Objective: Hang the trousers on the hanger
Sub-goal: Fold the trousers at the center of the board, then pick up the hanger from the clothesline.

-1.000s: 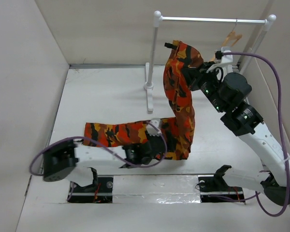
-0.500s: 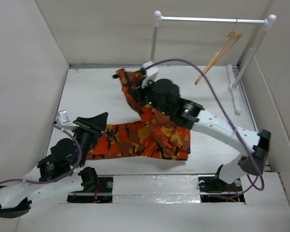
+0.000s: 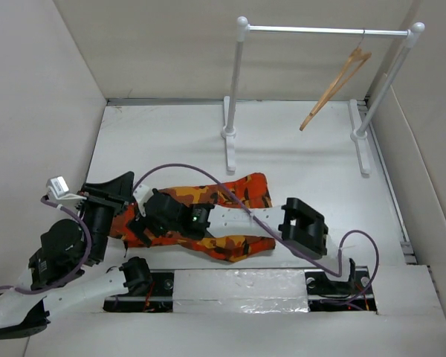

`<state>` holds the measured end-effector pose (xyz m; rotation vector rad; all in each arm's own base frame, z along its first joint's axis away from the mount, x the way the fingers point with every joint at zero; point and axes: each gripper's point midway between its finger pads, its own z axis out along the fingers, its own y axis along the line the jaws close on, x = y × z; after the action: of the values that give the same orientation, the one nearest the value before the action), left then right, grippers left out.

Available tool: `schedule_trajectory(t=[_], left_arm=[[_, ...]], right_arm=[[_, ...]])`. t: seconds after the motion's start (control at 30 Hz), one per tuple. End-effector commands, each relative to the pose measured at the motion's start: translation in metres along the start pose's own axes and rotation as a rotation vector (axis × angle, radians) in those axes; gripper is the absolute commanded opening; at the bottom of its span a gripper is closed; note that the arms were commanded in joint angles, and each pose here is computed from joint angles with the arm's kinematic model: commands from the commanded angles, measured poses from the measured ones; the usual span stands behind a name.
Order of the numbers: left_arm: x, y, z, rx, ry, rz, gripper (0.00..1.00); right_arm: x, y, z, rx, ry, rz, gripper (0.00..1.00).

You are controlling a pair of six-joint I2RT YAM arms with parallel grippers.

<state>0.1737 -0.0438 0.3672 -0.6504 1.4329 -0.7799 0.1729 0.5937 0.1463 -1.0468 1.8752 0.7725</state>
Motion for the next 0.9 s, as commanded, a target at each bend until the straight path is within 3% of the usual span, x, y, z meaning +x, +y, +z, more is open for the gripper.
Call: schedule_trajectory(t=[0.0,0.07,0.1,0.13,0.17,0.2,0.27,0.4,0.43,0.5,0.57,0.63,0.67,0.7,0.77,0.8,0.87], left_arm=[[0.014,0.01,0.003,-0.035,0.009,0.027,0.25],[0.033,0.01,0.007,-0.033,0.045,0.056,0.26],[0.046,0.008,0.011,-0.036,0.064,0.071,0.27],[0.055,0.006,0.013,-0.033,0.081,0.08,0.27],[0.072,0.008,0.015,-0.032,0.114,0.108,0.27],[0.082,0.007,0.018,-0.03,0.126,0.108,0.27],[0.121,0.014,0.023,-0.03,0.197,0.17,0.27],[0.188,0.021,0.028,0.001,0.322,0.227,0.26],[0.208,0.026,0.029,-0.003,0.363,0.268,0.25],[0.232,0.03,0.029,0.015,0.416,0.3,0.21],[0.253,0.034,0.03,0.022,0.462,0.346,0.05],[0.261,0.029,0.035,0.044,0.462,0.349,0.0],[0.265,0.027,0.035,0.059,0.472,0.353,0.0],[0.266,0.022,0.038,0.081,0.464,0.363,0.0],[0.268,0.015,0.039,0.11,0.464,0.369,0.0],[0.269,0.008,0.04,0.134,0.463,0.36,0.0],[0.275,0.009,0.04,0.148,0.473,0.386,0.01]], right_arm=[[-0.069,-0.016,-0.054,0.035,-0.188,0.035,0.95],[-0.091,-0.027,-0.094,0.048,-0.274,0.065,0.94],[-0.093,-0.035,-0.105,0.062,-0.302,0.077,0.89],[-0.062,-0.046,-0.11,0.101,-0.256,0.086,0.82],[-0.057,-0.057,-0.121,0.13,-0.259,0.099,0.68],[-0.071,-0.065,-0.147,0.143,-0.32,0.122,0.37],[-0.033,-0.096,-0.163,0.233,-0.27,0.155,0.0],[-0.026,-0.151,-0.234,0.386,-0.33,0.212,0.0],[-0.043,-0.165,-0.274,0.434,-0.41,0.226,0.0],[-0.039,-0.196,-0.314,0.543,-0.409,0.233,0.0],[-0.053,-0.242,-0.377,0.701,-0.496,0.256,0.0],[-0.059,-0.286,-0.432,0.873,-0.53,0.262,0.17],[-0.062,-0.3,-0.447,0.919,-0.529,0.262,0.35],[-0.075,-0.309,-0.468,0.957,-0.546,0.258,0.64],[-0.079,-0.34,-0.489,1.025,-0.522,0.252,0.82],[-0.074,-0.358,-0.477,1.03,-0.455,0.263,0.87],[-0.091,-0.374,-0.483,1.044,-0.458,0.262,0.96]])
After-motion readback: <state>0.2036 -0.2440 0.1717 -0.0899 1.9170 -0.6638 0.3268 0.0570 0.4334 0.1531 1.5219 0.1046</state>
